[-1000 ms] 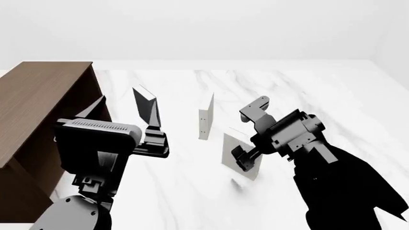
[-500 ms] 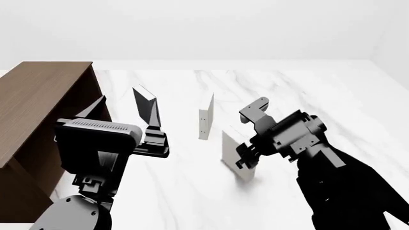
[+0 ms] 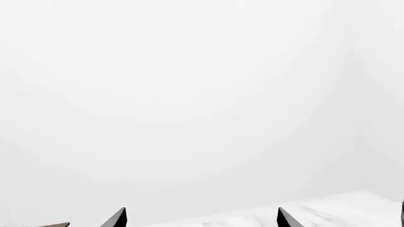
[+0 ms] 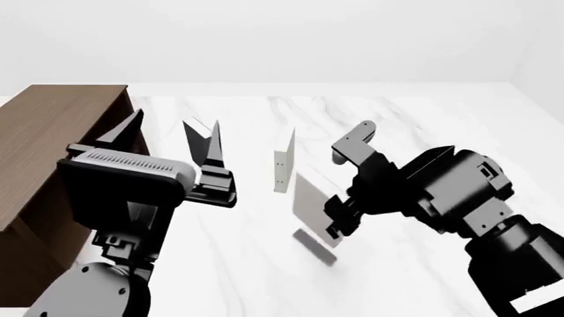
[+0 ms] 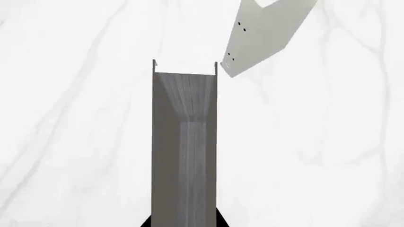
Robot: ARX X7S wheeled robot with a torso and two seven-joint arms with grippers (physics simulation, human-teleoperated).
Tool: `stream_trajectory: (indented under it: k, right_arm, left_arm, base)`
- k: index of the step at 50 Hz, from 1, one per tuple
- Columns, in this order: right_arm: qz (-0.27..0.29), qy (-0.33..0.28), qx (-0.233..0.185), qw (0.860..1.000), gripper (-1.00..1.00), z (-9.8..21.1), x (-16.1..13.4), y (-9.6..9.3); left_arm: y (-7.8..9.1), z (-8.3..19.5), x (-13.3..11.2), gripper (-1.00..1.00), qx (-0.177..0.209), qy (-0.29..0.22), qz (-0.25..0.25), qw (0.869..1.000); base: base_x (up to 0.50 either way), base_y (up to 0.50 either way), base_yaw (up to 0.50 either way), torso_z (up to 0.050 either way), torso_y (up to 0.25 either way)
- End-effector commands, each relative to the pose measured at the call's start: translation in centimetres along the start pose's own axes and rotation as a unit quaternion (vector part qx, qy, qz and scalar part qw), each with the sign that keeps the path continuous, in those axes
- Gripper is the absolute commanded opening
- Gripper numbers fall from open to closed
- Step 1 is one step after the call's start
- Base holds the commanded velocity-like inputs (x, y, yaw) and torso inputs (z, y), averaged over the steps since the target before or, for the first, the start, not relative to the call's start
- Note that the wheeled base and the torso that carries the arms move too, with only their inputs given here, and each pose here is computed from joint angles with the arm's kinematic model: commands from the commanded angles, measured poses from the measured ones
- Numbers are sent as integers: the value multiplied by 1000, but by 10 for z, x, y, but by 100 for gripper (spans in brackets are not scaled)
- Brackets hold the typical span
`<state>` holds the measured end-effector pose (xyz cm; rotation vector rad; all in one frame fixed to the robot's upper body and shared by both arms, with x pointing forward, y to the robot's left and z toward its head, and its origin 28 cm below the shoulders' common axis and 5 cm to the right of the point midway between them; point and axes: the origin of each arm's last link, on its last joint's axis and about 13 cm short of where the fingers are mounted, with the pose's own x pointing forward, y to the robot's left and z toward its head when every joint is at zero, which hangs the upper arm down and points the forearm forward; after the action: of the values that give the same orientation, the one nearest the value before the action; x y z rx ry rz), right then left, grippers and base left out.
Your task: Pick up the book on the right and place it under the cabinet shelf.
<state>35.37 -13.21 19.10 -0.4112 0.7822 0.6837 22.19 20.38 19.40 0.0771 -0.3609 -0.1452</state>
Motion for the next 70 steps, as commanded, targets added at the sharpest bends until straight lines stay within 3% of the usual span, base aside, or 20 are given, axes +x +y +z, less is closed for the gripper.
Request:
stream_trajectory:
  k: [1,11,21,33,49,61,70]
  right_arm:
    - [-12,-69,-16,997,-100,-7,-35,14]
    - [4,-148,21,989,-100,-27,-34,27]
    - [55,-224,78,970,-100,-50,-14,51]
    - [147,-281,155,936,-100,-62,12,85]
    - [257,-329,279,865,-100,-52,55,139]
    - [288,-326,372,820,-100,-42,86,170]
    - [283,-321,442,788,-100,-34,107,182]
  left_arm:
    - [3,29,2,100,22,-39,-1,999]
    - [9,65,0,100,63,-79,6,995]
    - [10,68,-1,100,72,-90,15,993]
    - [10,71,-1,100,77,-99,19,992]
    - [10,71,-3,100,77,-105,20,991]
    - [8,70,-3,100,79,-108,15,991]
    - [6,63,-2,100,75,-102,8,992]
  base:
    - [0,0,0,0,0]
    - [0,0,0,0,1]
    - [0,0,1,0,1]
    - [0,0,0,0,1]
    - [0,0,0,0,1]
    - [0,0,0,0,1]
    - [0,0,0,0,1]
